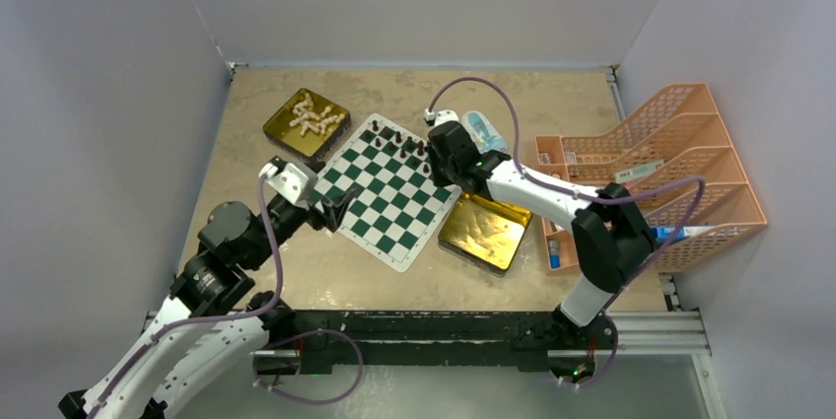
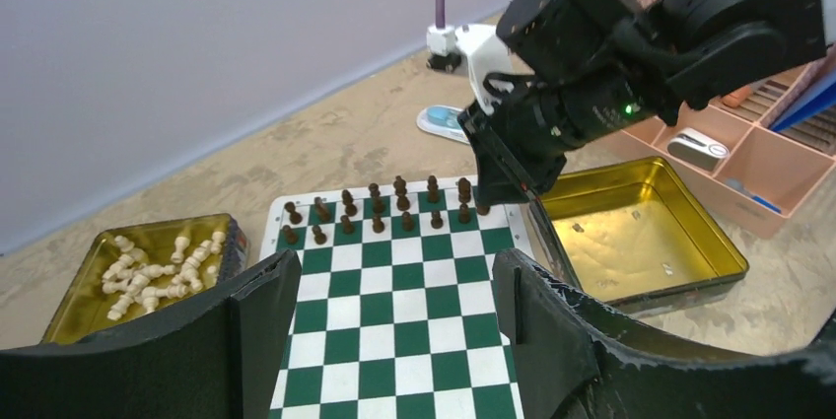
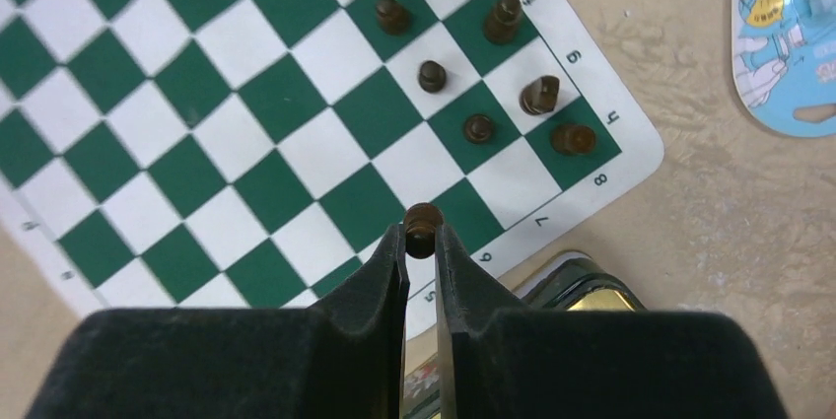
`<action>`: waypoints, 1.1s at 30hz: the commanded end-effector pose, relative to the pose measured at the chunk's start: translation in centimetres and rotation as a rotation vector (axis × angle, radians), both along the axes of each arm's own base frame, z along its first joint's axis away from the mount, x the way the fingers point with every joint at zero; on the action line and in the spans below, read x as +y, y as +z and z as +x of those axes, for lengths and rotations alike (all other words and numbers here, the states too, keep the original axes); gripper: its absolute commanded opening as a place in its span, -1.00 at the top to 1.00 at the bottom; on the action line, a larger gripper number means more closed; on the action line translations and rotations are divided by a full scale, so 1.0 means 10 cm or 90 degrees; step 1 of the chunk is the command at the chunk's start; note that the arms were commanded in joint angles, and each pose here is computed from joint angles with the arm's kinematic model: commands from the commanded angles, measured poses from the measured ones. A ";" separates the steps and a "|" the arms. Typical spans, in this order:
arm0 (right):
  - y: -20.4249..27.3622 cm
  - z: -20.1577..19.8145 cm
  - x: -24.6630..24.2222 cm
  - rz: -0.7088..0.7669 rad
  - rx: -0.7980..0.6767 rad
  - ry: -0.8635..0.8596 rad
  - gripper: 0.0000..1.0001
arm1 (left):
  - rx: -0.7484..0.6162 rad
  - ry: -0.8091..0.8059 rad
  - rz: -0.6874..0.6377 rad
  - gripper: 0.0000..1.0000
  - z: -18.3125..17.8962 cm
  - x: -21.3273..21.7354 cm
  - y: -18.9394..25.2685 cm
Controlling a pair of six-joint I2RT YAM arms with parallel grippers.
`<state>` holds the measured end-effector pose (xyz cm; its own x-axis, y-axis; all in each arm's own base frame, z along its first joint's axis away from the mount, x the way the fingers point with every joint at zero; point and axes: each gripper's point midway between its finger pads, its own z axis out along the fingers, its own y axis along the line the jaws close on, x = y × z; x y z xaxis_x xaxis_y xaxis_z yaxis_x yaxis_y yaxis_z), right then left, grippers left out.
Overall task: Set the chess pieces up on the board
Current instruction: Place the chess piece on the chessboard.
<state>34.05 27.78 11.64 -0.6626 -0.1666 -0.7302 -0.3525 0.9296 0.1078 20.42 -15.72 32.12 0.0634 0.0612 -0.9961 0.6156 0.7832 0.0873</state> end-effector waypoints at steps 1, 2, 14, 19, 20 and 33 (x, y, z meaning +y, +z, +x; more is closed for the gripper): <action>0.01 0.18 -0.08 -0.040 -0.023 -0.057 0.82 | -0.017 0.043 -0.031 -0.43 0.02 0.12 0.09; -0.05 0.19 -0.09 -0.050 -0.017 -0.061 0.82 | -0.021 0.043 -0.033 -0.44 0.02 0.13 0.10; -0.43 0.30 -0.21 -0.068 0.015 -0.104 0.81 | 0.007 -0.001 -0.013 -0.44 0.02 -0.03 -0.02; -0.45 0.33 -0.29 -0.062 0.020 -0.116 0.80 | 0.009 -0.003 -0.011 -0.44 0.02 -0.04 -0.04; -0.46 0.34 -0.31 -0.061 0.021 -0.117 0.80 | 0.008 -0.003 -0.012 -0.44 0.02 -0.04 -0.03; -0.61 0.32 -0.35 -0.065 0.045 -0.109 0.78 | 0.017 -0.001 -0.008 -0.44 0.04 -0.05 -0.07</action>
